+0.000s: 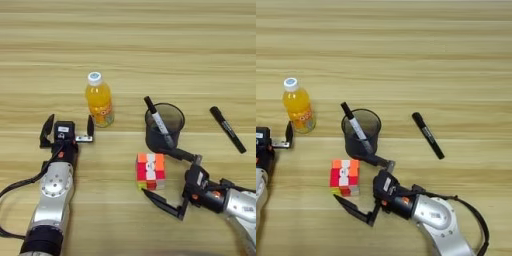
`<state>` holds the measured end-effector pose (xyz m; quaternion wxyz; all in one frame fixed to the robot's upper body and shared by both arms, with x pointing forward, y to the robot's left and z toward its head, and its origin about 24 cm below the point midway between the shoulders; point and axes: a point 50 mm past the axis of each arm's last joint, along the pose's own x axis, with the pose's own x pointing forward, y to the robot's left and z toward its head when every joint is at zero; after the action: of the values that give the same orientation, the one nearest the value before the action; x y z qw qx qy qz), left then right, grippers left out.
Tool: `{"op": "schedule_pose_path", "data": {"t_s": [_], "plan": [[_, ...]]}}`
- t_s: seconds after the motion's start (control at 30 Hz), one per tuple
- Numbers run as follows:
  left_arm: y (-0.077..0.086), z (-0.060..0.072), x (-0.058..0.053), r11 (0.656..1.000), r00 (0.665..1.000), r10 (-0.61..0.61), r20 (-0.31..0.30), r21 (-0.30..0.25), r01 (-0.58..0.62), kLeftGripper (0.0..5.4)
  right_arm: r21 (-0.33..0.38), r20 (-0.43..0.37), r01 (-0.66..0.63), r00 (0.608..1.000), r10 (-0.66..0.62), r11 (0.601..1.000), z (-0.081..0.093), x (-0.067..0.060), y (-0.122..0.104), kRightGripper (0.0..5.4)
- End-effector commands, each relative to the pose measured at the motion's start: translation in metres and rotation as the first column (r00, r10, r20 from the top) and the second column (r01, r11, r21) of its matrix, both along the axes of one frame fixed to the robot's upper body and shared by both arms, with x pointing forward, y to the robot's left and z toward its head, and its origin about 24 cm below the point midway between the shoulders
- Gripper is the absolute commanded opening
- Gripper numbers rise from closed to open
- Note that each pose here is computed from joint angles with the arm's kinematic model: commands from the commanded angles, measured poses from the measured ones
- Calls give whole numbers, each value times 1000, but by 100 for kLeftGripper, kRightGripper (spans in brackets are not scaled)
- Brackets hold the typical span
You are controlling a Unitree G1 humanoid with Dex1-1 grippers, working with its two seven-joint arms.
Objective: Move the objects on the table
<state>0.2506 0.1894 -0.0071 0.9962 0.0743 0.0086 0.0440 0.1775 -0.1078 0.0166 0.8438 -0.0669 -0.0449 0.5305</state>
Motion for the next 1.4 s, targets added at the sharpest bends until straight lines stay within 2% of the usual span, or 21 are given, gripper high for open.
{"op": "schedule_pose_path", "data": {"t_s": [0.03, 0.57, 0.77, 1.1, 1.23, 1.4], "plan": [[-3, 1, 1, 1000, 1000, -7, 10, 0, 7, 539, -15, -8, -15, 1000, 15, 1000, -3, 3, 6, 540], [-4, 1, 0, 1000, 1000, -9, 9, -4, 9, 539, -15, -34, 62, 997, -63, 998, -14, 17, 16, 540], [-4, 0, 0, 1000, 1000, -9, 8, -4, 9, 539, 6, -47, 48, 998, -48, 999, -15, 16, 21, 540], [-5, 0, 2, 1000, 1000, -12, 4, -6, 12, 540, 33, -51, 41, 998, -40, 999, -12, 15, 25, 431], [-3, -5, -3, 1000, 1000, -11, -16, -1, 11, 540, 40, -47, 48, 998, -46, 998, -10, 15, 25, 422], [-1, -4, 0, 1000, 1000, 0, -12, -2, 0, 540, 49, -24, 65, 998, -64, 997, -4, 14, 23, 421]]}}
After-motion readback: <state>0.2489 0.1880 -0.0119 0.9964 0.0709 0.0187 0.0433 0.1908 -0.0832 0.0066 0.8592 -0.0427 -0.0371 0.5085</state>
